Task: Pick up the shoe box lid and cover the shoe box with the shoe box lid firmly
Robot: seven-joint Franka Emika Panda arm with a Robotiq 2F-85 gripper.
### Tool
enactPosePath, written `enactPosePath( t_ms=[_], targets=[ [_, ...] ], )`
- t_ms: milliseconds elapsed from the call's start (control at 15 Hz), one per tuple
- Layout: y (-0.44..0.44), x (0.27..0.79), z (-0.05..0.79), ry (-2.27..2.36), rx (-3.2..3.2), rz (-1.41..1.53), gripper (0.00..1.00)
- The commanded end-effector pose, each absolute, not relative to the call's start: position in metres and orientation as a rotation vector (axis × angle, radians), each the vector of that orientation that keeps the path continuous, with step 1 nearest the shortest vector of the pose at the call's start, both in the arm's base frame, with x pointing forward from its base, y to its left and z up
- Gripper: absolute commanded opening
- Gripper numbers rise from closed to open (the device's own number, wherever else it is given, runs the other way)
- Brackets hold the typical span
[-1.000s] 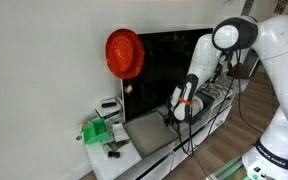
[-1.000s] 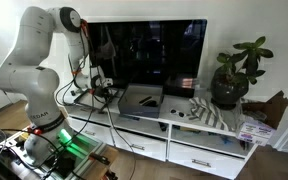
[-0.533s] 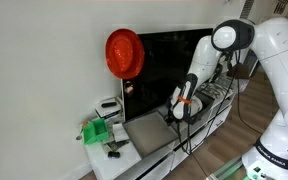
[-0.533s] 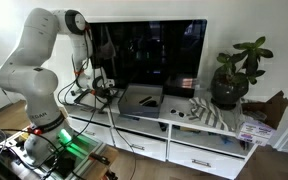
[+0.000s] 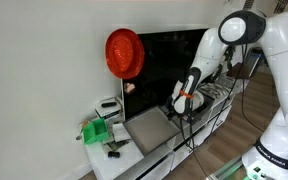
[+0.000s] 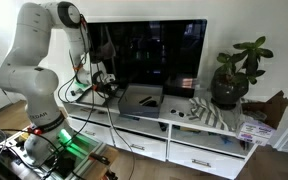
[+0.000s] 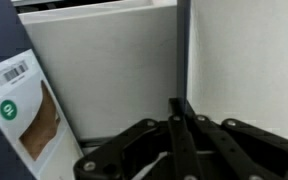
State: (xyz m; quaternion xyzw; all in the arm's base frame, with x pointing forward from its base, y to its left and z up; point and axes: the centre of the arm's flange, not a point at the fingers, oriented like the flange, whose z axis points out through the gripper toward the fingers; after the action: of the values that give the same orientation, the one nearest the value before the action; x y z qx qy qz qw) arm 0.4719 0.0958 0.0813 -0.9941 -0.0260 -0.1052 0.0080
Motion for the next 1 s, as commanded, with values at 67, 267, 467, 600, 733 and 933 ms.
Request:
enactPosePath(
  t_ms=[67, 267, 467, 600, 733, 933],
  targets=[
    [0.095, 0.456, 0.165, -0.155, -3.191, -0.275, 0.01],
    [0.095, 0.455, 0.199, -0.212, -3.221, -0.249, 0.01],
    [0.093, 0.450, 0.235, -0.276, -3.254, -0.239, 0.01],
    [0.090, 0.448, 0.257, -0.317, -3.269, -0.222, 0.01],
    [0.087, 0.445, 0.280, -0.349, -3.291, -0.218, 0.01],
    [0.082, 0.439, 0.314, -0.372, -3.345, -0.229, 0.01]
  ],
)
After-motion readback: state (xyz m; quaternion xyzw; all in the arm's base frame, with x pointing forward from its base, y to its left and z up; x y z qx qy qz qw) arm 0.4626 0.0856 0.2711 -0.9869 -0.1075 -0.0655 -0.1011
